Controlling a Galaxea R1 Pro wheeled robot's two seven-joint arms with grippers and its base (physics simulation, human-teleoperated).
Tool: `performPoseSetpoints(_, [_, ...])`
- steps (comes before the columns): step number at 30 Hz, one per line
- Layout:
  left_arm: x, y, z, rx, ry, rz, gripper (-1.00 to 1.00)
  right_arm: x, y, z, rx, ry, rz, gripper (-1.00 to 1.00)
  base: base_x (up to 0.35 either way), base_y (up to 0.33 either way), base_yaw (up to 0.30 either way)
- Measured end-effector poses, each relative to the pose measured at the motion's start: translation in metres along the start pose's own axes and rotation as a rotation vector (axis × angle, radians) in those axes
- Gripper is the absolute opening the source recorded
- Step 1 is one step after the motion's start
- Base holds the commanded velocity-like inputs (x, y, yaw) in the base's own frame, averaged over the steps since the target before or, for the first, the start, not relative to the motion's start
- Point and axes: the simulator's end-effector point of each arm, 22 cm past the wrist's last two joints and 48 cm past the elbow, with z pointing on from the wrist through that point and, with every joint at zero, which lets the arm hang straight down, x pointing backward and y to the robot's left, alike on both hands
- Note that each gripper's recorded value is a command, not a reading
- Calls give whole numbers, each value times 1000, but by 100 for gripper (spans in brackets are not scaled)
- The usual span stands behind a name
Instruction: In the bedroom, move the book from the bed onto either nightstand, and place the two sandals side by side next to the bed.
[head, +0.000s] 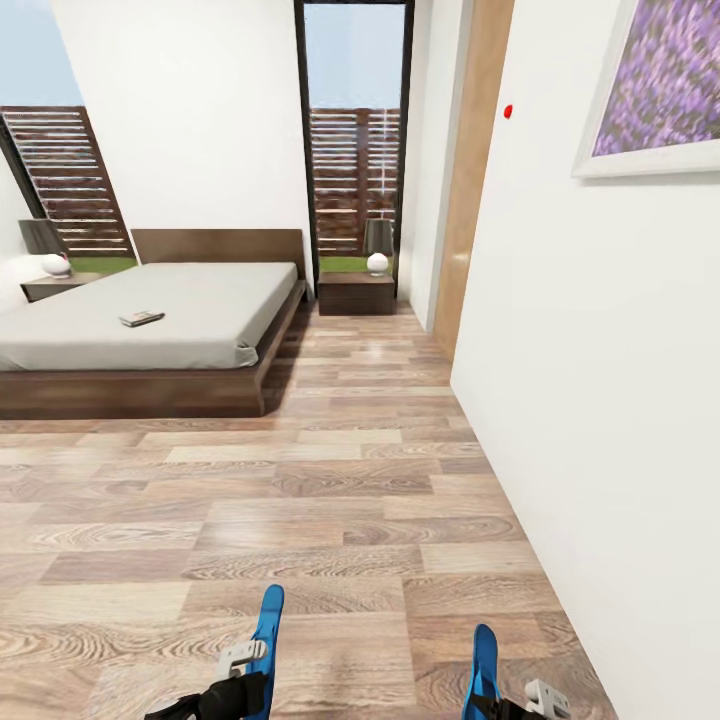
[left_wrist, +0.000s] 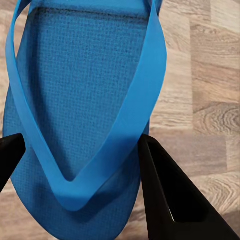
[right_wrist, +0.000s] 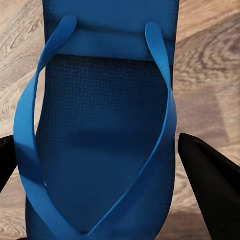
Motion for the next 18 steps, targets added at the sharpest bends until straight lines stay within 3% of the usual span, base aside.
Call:
performPoseSetpoints(7, [0, 0, 0, -2, 0, 1, -100, 0, 0, 0, -1, -1, 0, -100, 165, 0, 0])
performPoseSetpoints(18, [0, 0, 0, -1, 1, 1, -100, 1, 0, 0, 1, 1, 0, -100, 58, 0, 0])
